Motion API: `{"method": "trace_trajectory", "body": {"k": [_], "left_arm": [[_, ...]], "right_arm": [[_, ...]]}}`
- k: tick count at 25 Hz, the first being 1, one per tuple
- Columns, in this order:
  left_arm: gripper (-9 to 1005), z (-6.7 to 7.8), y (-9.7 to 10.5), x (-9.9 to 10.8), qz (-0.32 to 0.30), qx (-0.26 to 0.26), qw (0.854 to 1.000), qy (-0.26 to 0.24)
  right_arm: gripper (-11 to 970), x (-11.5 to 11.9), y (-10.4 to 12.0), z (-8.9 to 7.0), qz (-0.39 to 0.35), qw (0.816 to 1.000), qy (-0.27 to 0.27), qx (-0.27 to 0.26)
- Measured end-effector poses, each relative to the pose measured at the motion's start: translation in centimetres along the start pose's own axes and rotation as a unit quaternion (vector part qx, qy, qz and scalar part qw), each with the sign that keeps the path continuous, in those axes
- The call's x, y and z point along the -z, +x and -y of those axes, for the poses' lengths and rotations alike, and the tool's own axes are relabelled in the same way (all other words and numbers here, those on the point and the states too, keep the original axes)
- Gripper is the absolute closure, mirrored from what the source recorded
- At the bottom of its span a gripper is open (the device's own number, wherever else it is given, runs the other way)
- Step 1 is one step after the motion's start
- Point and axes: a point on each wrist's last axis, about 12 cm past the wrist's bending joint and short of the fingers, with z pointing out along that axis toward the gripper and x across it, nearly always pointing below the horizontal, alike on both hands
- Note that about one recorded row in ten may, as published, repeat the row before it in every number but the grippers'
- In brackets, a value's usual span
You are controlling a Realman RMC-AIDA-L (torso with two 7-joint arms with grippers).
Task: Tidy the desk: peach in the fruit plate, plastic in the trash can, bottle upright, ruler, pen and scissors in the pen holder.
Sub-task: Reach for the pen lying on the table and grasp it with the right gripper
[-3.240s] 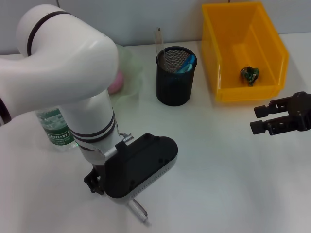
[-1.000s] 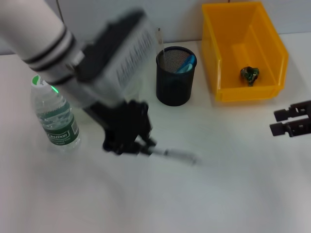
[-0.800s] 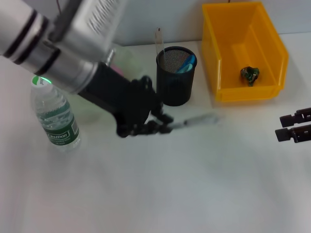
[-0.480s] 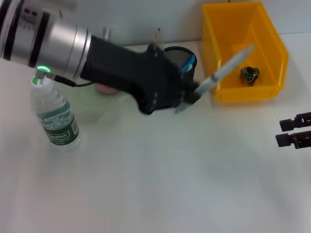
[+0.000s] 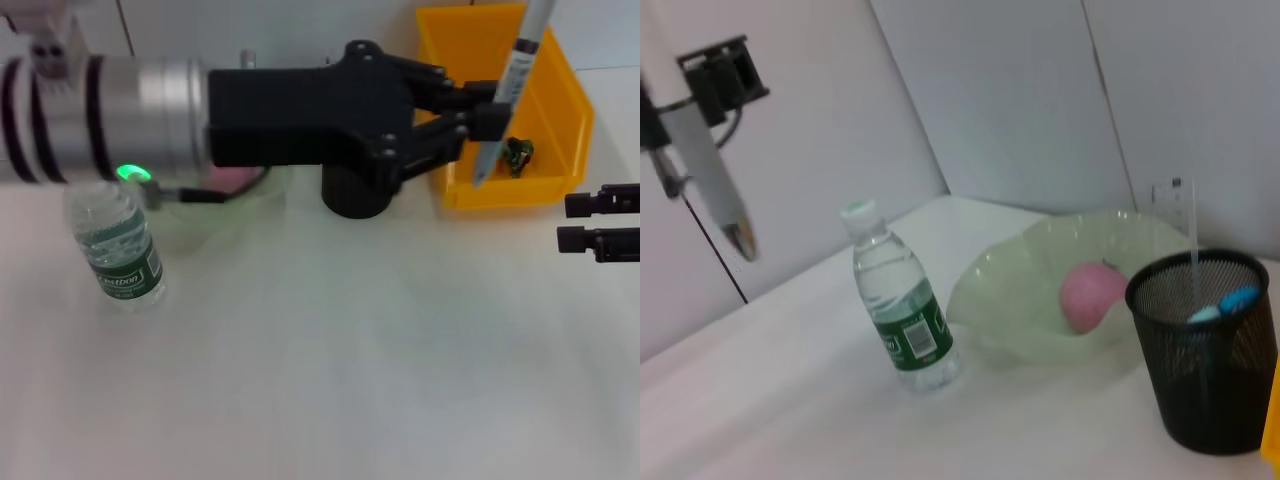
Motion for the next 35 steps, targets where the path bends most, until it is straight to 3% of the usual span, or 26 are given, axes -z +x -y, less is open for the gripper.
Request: {"method": "trace_trajectory", "body": {"k": [3,4,12,21,35], "left_arm": [[868,0.4,1.0,-0.9,0.019,0.002,1.0,-0.021],[868,0.5,2.2,-1.7,0.031,0.005,0.998,-0.048],[868,0.5,6.0,-1.7,0.081,0.022,0.984,-0.157],[868,0.8,9.7,-3.0,0.067,0.028,0.97,-0.232],[868,1.5,11.2,-3.9,0.081,0.012,0.949,-0.305]], "right_arm": [[309,0.4,0.0,-0.1,0.011,1.0,0.0,0.006],[309,0.6,0.0,-0.1,0.013,1.0,0.0,0.009],[310,0.9,0.3,-0.6,0.037,0.999,-0.007,0.02],[310,1.4,0.1,-1.8,0.099,0.993,-0.03,0.047],[309,-2.5,-2.6,-1.4,0.182,0.974,-0.006,0.139]]}}
